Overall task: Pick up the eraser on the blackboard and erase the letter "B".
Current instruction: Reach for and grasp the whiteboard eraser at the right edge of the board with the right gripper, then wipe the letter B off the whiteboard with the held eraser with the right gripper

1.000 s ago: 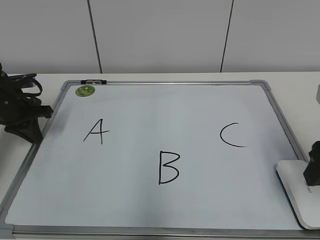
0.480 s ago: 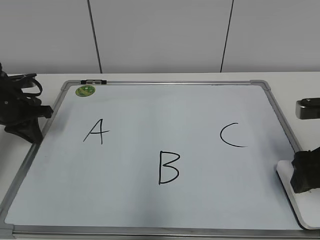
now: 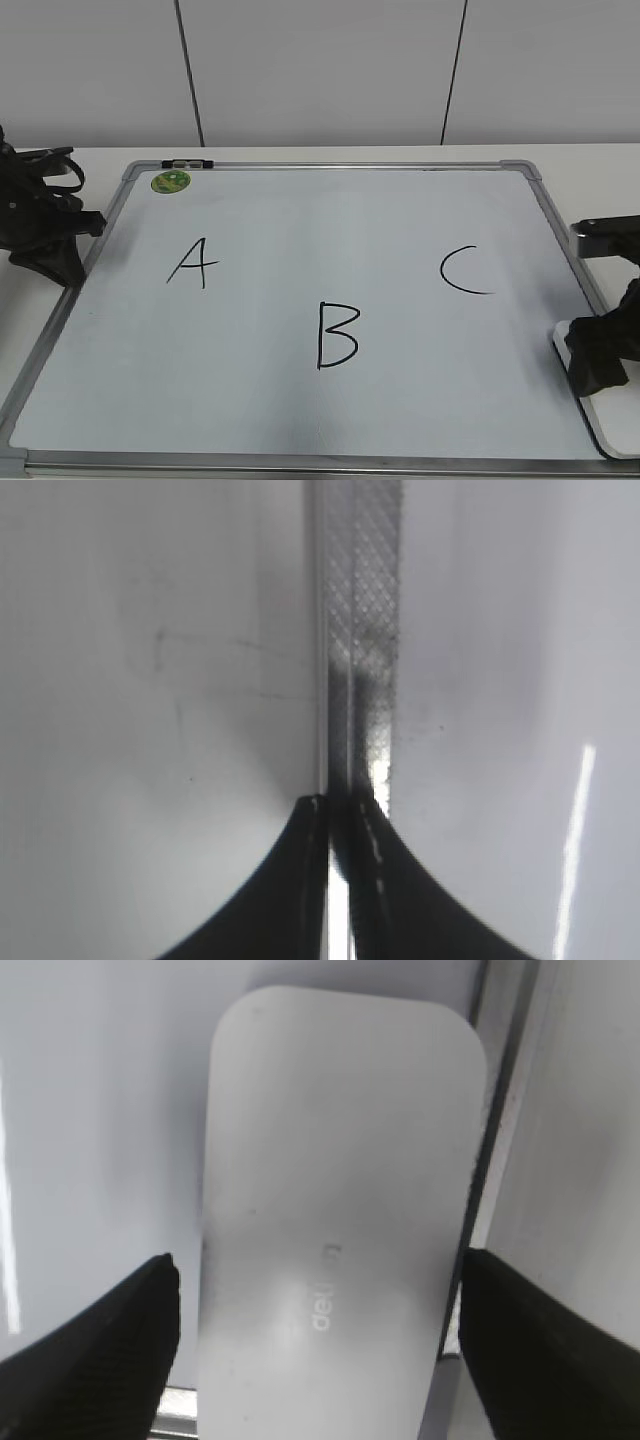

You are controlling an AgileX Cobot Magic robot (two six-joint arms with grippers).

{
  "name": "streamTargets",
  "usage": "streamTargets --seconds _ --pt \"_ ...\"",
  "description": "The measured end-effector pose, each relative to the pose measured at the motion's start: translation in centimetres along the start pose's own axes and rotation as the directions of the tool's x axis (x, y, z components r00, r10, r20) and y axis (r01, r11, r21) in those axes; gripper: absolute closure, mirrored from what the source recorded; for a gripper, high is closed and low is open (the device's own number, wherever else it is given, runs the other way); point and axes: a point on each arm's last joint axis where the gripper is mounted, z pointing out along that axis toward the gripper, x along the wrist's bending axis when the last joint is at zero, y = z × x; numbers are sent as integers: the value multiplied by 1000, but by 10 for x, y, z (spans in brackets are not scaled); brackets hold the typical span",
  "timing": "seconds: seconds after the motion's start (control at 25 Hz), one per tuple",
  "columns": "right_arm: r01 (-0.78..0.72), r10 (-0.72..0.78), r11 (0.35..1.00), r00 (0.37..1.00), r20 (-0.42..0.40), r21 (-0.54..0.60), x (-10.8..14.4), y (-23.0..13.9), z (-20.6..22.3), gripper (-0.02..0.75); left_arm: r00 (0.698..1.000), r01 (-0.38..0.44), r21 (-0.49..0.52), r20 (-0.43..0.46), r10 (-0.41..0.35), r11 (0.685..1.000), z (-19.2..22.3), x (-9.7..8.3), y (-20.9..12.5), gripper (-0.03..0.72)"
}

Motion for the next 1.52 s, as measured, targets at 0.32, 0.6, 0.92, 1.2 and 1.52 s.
streamTargets --seconds 0.32,0.6,0.92,1.2,1.52 --pt "-1 1 999 1000 -1 35 0 2 13 83 1000 0 0 0 0 1000 0 0 0 680" --pt "-15 15 999 1000 0 33 0 2 14 172 1000 0 0 0 0 1000 0 0 0 680" --pt "-21 21 999 1000 0 31 0 2 14 176 1000 0 0 0 0 1000 0 0 0 680" --pt "-20 20 1000 1000 0 -7 0 2 3 178 1000 0 0 0 0 1000 0 0 0 680" --pt "-25 24 996 1000 -11 -80 1 4 -39 178 1000 0 0 0 0 1000 0 0 0 680"
